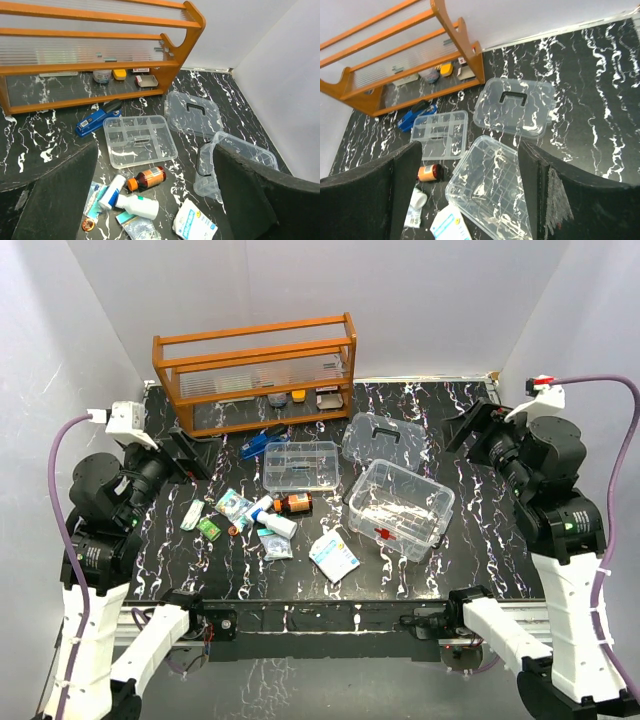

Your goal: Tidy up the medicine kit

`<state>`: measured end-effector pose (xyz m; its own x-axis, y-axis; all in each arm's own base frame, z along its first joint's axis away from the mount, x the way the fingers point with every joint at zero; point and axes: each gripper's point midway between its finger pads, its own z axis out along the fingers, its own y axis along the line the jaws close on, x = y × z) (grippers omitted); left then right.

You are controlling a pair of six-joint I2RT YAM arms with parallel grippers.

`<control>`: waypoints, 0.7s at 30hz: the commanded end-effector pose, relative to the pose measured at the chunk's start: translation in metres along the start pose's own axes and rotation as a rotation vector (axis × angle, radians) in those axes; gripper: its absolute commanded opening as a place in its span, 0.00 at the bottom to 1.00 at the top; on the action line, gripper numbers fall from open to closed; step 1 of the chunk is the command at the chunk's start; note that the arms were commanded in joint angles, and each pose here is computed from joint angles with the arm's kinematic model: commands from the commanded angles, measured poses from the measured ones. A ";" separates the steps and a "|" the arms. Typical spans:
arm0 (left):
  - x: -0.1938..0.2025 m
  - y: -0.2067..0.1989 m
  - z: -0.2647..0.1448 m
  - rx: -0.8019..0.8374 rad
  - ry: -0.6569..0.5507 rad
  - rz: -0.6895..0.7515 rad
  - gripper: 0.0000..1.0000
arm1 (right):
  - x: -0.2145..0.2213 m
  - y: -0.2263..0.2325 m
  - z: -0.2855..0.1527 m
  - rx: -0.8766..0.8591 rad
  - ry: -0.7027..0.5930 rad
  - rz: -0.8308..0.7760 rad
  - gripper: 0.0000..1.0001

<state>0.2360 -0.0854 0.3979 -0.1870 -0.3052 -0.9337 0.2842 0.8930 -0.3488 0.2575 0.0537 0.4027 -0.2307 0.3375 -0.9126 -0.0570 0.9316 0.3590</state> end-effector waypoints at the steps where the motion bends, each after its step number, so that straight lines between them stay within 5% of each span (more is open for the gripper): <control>1: 0.008 -0.005 -0.005 0.042 0.026 -0.011 0.98 | 0.005 0.015 0.002 -0.089 0.041 0.040 0.77; 14: 0.041 -0.018 0.006 0.173 0.137 -0.033 0.99 | 0.047 0.009 0.028 -0.083 0.201 0.095 0.81; 21: 0.057 -0.029 0.018 0.280 0.194 -0.038 0.99 | 0.076 -0.073 0.031 0.356 0.224 0.097 0.81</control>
<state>0.2336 -0.1198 0.3512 -0.3672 -0.2663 -0.8912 0.4226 0.8057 -0.4149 0.2786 0.0626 0.3273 -0.4683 0.3915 -0.7921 0.0443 0.9058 0.4214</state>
